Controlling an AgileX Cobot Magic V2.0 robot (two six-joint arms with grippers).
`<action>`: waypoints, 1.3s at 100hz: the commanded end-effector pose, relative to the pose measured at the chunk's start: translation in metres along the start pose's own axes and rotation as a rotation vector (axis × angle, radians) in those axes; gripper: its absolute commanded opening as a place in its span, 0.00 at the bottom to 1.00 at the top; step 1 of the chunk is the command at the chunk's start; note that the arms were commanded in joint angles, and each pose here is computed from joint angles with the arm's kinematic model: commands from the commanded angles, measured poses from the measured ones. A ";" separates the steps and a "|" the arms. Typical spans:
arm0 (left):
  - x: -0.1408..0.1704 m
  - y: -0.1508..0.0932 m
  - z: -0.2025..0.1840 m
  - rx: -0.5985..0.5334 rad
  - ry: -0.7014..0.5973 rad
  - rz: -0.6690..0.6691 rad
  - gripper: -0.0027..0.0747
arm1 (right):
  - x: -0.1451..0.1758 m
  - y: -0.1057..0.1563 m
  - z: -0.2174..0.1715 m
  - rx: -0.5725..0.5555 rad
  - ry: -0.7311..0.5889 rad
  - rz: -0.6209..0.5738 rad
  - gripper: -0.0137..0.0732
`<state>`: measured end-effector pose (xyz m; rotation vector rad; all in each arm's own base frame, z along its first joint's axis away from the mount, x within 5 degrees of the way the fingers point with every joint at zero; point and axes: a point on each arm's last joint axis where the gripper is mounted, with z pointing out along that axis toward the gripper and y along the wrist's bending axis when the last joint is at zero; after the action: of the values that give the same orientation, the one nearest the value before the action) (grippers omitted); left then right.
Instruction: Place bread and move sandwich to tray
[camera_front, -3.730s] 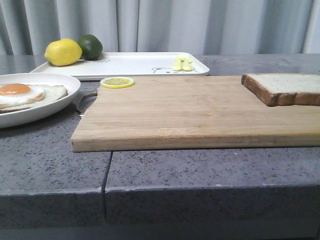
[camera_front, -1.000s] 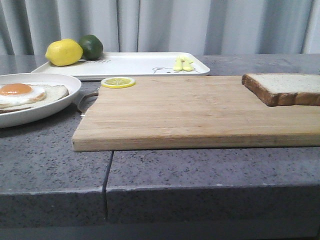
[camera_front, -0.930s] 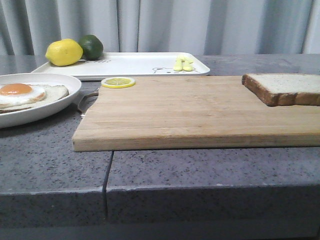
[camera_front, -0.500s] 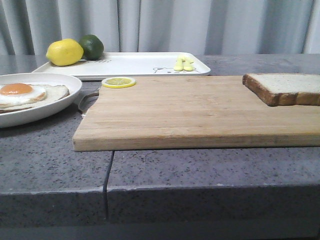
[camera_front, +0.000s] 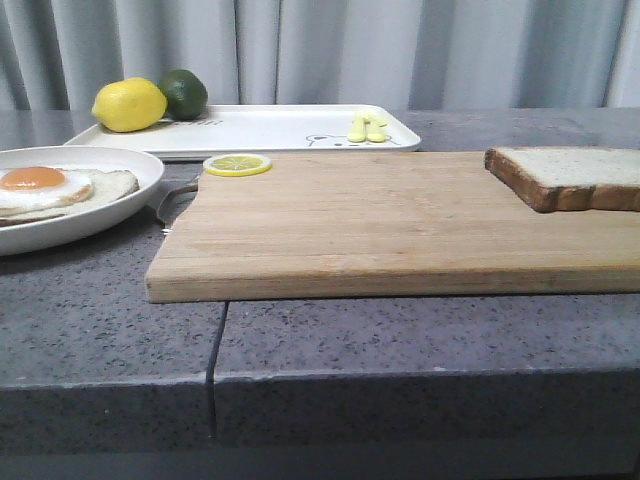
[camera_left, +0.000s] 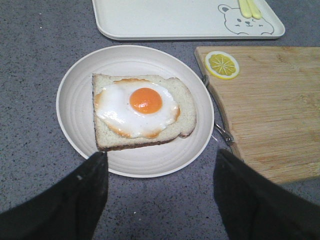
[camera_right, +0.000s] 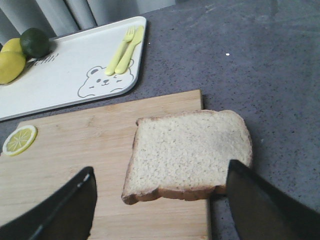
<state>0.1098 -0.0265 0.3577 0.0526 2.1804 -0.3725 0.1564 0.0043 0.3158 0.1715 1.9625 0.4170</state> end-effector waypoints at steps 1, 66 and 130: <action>-0.014 -0.003 -0.006 0.012 -0.091 -0.007 0.57 | -0.018 -0.008 0.006 0.030 -0.077 0.043 0.78; -0.014 -0.003 -0.006 0.012 -0.091 -0.007 0.57 | -0.014 -0.058 0.054 -0.015 0.024 0.359 0.78; -0.014 -0.003 -0.006 0.012 -0.091 -0.007 0.57 | 0.008 -0.085 0.092 -0.026 0.155 0.436 0.78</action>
<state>0.1098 -0.0265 0.3577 0.0526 2.1804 -0.3725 0.2376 -0.0524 0.2326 0.6094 2.1190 0.7095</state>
